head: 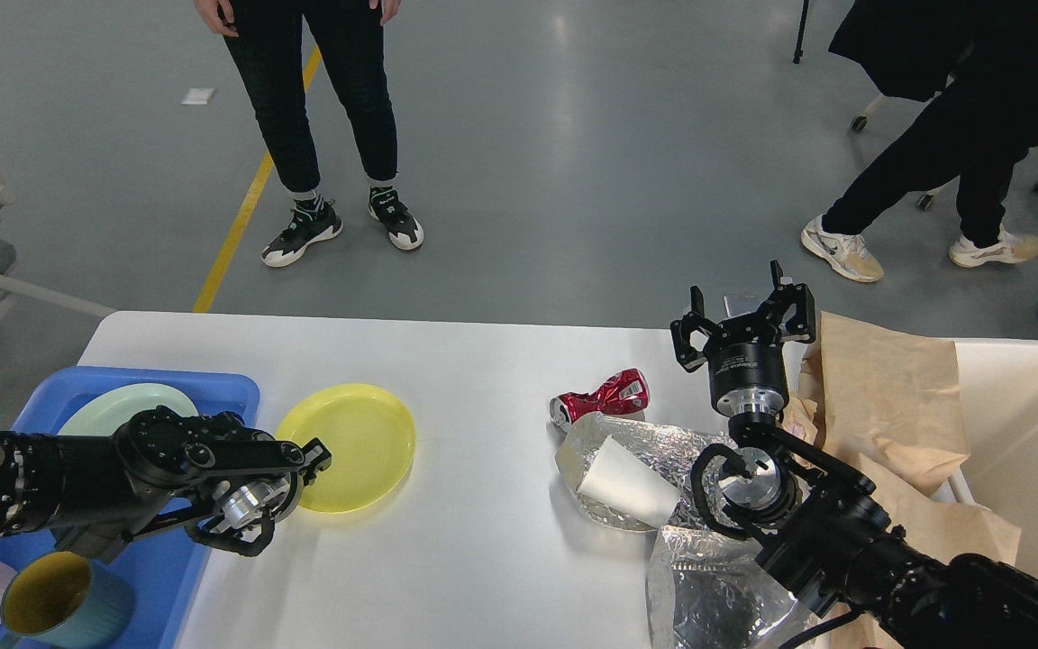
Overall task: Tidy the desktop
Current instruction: 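Push the left gripper toward the yellow plate edge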
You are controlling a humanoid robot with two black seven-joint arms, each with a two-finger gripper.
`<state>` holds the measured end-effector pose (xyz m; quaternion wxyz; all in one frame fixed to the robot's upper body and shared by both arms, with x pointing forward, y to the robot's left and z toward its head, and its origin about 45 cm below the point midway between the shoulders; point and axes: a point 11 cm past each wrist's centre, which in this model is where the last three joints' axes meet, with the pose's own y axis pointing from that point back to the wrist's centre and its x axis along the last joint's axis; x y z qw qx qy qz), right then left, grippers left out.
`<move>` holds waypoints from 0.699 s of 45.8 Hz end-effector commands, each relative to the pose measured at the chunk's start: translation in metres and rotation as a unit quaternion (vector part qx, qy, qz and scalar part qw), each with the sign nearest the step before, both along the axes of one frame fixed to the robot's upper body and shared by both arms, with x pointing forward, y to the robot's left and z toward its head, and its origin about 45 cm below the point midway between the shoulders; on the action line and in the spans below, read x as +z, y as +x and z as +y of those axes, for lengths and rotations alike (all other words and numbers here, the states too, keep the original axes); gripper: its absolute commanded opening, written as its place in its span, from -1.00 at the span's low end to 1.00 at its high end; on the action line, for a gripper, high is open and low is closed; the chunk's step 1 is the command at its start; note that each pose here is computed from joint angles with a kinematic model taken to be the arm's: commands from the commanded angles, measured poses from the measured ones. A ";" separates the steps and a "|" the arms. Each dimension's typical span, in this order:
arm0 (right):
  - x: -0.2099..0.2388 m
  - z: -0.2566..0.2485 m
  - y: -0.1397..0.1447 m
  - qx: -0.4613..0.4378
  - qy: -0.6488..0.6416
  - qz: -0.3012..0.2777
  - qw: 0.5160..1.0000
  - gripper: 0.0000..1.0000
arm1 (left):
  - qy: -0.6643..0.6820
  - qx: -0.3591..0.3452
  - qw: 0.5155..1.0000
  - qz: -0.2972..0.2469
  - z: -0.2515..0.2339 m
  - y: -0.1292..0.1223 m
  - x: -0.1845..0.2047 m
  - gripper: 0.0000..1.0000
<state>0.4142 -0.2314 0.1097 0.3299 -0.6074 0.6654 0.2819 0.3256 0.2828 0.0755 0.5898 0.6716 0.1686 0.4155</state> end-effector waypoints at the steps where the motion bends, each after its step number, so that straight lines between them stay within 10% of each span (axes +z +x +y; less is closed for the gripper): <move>1: 0.000 0.000 0.000 0.000 0.000 0.000 1.000 1.00 | -0.004 -0.005 1.000 0.006 -0.005 -0.005 -0.005 0.13; 32: 0.001 0.000 0.000 0.000 0.000 -0.001 1.000 1.00 | -0.027 -0.021 0.999 -0.017 -0.011 -0.002 -0.009 -0.60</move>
